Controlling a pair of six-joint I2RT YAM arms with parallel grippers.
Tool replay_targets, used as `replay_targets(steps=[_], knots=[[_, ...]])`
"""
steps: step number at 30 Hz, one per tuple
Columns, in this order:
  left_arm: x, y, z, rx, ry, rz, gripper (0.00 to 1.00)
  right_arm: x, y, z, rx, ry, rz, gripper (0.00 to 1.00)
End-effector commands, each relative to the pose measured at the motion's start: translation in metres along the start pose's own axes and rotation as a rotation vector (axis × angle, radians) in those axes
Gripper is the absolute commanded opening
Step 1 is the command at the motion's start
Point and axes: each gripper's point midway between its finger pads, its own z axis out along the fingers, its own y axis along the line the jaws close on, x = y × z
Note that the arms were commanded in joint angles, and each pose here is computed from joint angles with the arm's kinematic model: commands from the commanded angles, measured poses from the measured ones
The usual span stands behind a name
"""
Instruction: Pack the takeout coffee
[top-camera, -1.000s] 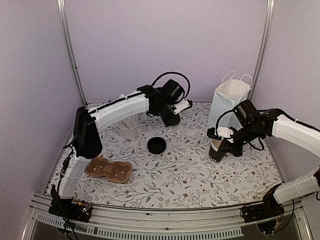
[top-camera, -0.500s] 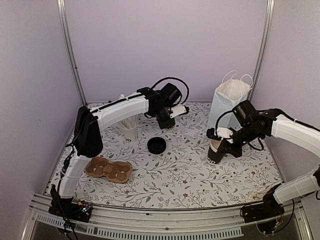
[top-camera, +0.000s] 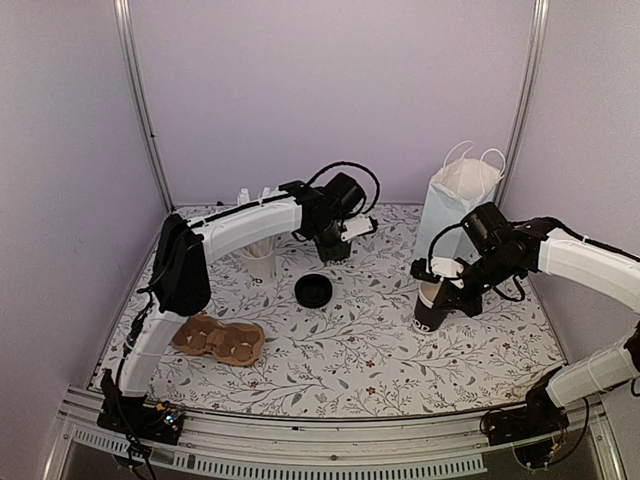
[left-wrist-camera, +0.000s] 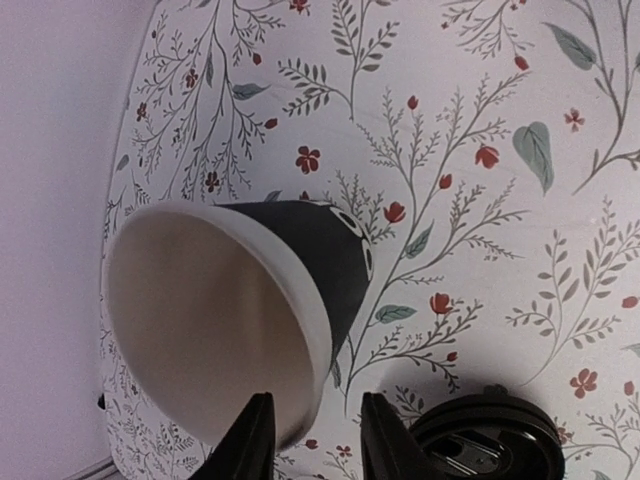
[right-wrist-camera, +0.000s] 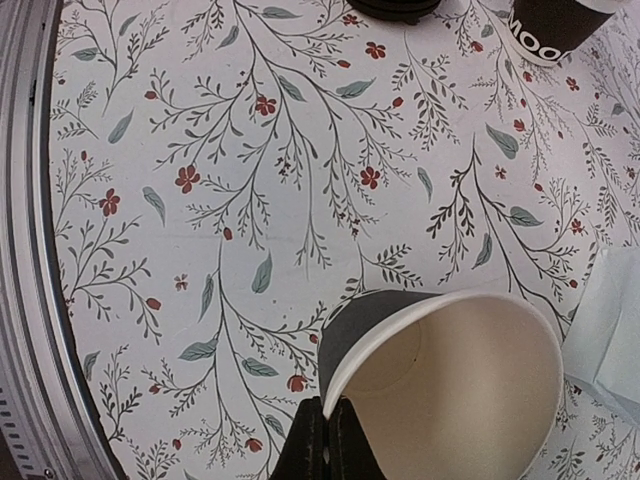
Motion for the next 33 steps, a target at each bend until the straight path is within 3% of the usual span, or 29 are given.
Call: replay_targets(steps=[1, 10, 17, 21, 26, 30, 33], knots=[[0.000, 0.013, 0.006, -0.076, 0.009, -0.008, 0.36, -0.009, 0.001, -0.002, -0.016, -0.023, 0.000, 0.00], [-0.017, 0.031, -0.019, -0.168, -0.044, -0.045, 0.41, -0.016, 0.003, -0.002, -0.024, -0.047, -0.018, 0.00], [-0.037, 0.064, -0.091, -0.251, -0.186, -0.177, 0.42, -0.034, 0.017, 0.012, -0.012, -0.019, -0.133, 0.00], [-0.036, 0.063, -0.126, -0.256, -0.227, -0.235, 0.46, -0.045, 0.030, 0.027, -0.016, 0.015, -0.229, 0.00], [0.003, 0.023, -0.135, -0.190, -0.138, -0.234, 0.59, -0.065, 0.045, 0.039, -0.049, 0.007, -0.307, 0.00], [0.031, -0.015, -0.141, -0.050, -0.117, -0.321, 0.66, -0.072, 0.063, 0.052, -0.075, 0.045, -0.365, 0.00], [0.042, -0.036, -0.149, 0.036, -0.134, -0.395, 0.85, -0.072, 0.073, 0.063, -0.092, 0.074, -0.389, 0.00]])
